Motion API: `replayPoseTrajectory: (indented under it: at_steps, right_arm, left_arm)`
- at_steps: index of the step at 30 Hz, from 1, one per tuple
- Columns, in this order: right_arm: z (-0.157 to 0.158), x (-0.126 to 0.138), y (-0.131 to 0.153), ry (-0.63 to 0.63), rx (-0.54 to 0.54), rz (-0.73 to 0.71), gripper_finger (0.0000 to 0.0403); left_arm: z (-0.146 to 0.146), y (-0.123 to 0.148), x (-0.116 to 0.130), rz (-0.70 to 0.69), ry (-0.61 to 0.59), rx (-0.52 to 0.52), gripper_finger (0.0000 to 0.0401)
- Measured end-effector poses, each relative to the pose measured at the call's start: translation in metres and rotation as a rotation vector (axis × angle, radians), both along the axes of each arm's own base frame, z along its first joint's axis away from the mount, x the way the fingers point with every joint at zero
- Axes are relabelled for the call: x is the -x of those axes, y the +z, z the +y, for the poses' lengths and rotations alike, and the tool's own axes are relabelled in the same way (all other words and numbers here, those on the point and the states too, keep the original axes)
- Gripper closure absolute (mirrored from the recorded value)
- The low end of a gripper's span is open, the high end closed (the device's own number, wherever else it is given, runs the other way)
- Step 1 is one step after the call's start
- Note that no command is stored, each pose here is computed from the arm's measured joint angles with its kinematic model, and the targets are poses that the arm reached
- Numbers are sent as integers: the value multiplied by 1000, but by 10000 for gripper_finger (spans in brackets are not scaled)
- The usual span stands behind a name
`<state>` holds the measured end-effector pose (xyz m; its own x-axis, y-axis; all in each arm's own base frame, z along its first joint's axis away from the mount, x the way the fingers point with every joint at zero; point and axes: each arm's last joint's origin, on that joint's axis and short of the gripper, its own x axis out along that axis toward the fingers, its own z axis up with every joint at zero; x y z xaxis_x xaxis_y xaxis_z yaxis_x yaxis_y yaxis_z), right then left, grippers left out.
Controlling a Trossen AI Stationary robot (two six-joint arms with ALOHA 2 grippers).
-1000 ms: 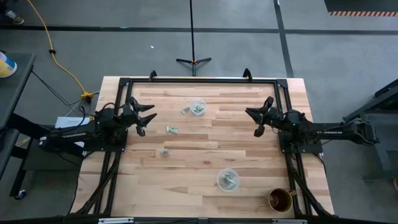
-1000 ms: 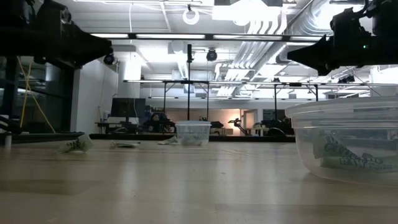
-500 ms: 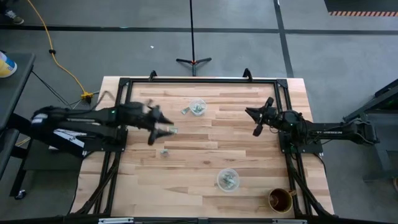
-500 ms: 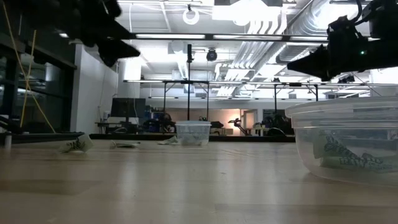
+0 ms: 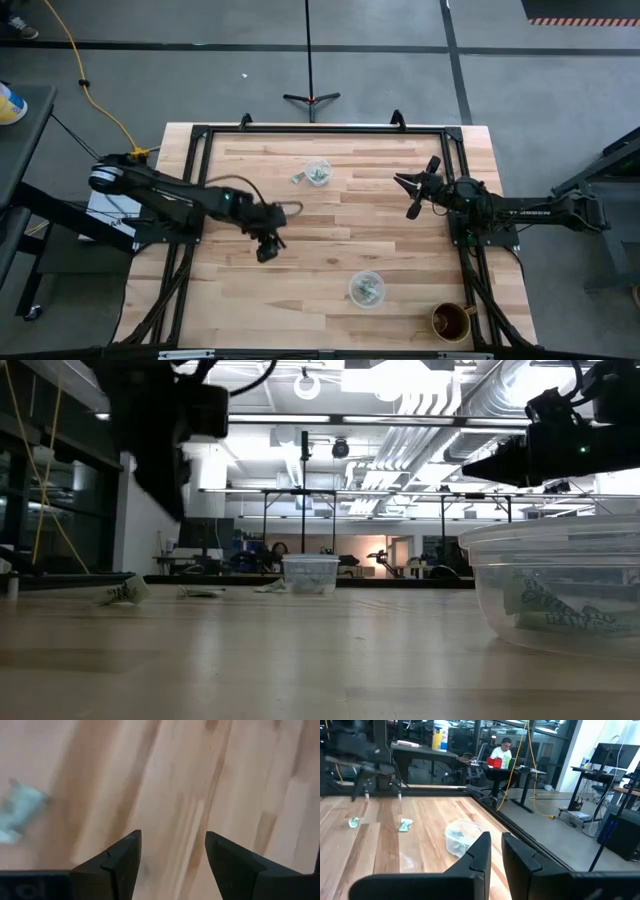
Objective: Pick and place Stevia / Truvia into bins
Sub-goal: Put the bottom stevia packet into the top transparent container
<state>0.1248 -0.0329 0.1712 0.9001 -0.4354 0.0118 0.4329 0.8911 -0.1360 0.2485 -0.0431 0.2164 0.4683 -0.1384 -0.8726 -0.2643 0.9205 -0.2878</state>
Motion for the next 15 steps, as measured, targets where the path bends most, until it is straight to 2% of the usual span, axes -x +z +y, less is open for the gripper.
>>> replayPoseTrajectory:
  at_steps: [5,15]
  right_arm:
    - [0,0,-3,0,-5,27,367]
    - [1,0,-4,22,-16,35,363]
  left_arm:
    - [-20,-17,0,107,11,2,149]
    - [-29,-22,12,179,42,-162,149]
